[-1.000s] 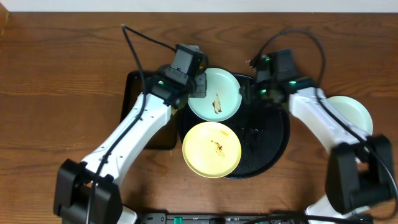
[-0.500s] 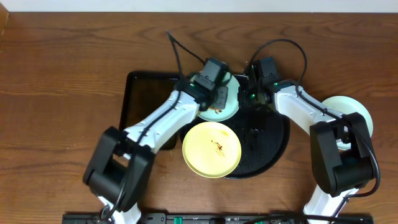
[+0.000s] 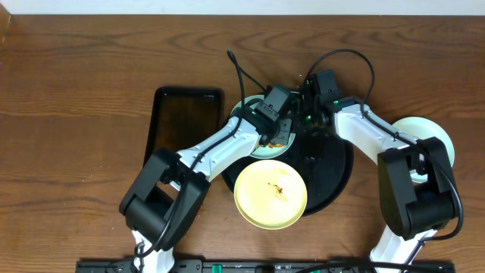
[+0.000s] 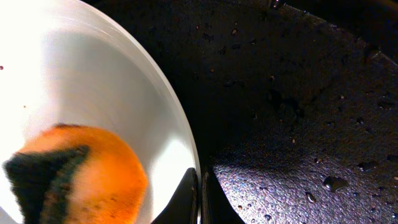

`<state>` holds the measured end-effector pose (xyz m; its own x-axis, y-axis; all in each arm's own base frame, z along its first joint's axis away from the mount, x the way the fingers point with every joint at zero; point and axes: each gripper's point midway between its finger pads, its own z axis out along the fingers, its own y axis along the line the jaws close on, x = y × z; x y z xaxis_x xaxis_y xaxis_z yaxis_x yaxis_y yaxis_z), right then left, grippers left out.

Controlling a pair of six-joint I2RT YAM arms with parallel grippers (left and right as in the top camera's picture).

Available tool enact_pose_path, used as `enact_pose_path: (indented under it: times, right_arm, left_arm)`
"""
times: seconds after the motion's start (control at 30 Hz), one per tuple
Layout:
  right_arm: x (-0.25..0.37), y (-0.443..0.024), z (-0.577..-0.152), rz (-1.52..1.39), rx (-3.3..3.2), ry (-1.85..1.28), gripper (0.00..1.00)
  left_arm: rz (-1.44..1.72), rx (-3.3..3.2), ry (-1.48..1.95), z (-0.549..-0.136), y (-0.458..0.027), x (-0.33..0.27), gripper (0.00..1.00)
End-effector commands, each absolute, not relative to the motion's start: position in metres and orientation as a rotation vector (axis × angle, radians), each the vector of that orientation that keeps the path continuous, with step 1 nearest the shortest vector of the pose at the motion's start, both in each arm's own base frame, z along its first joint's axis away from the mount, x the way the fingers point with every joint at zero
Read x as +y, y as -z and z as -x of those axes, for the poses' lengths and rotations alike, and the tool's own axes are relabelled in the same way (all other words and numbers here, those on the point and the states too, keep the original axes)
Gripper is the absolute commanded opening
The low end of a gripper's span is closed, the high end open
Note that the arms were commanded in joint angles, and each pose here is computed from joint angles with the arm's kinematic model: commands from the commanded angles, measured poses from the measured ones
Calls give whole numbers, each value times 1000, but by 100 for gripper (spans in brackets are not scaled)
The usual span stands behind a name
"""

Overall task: Clean dirty plates on tray and stack at the side
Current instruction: 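Scrub the top blue plate with the sponge in the left gripper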

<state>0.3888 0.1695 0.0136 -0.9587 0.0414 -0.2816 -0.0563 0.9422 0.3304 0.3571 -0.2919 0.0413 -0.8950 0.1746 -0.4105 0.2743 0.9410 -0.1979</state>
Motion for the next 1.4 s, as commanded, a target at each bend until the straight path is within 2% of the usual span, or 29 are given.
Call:
enact_pose_path:
  times: [0.0, 0.3, 0.53, 0.73, 1.03, 1.2, 1.37]
  right_arm:
    - [170, -10, -390, -8, 2820, -460, 1]
    - [170, -10, -389, -9, 2823, -460, 1]
    - [169, -9, -386, -12, 2839, -453, 1]
    - [159, -6, -385, -49, 2850, -379, 1]
    - [160, -13, -389, -11, 2824, -382, 1]
    - [158, -38, -394, 25, 2761, -367, 1]
    - [137, -73, -396, 95, 2680, -206, 1]
  left_arm:
    - [-288, 2740, 434, -351, -38, -302, 8]
    - [-279, 2805, 337, -341, -11, -284, 8]
    - [-142, 2760, 84, -371, -5, -234, 7]
    - [-63, 2697, 76, -389, -37, -210, 7]
    - [-96, 2643, 178, -368, -110, -206, 8]
    - [-1, 2607, 111, -365, -141, -167, 8]
    - [154, 2590, 75, -372, -157, -119, 7]
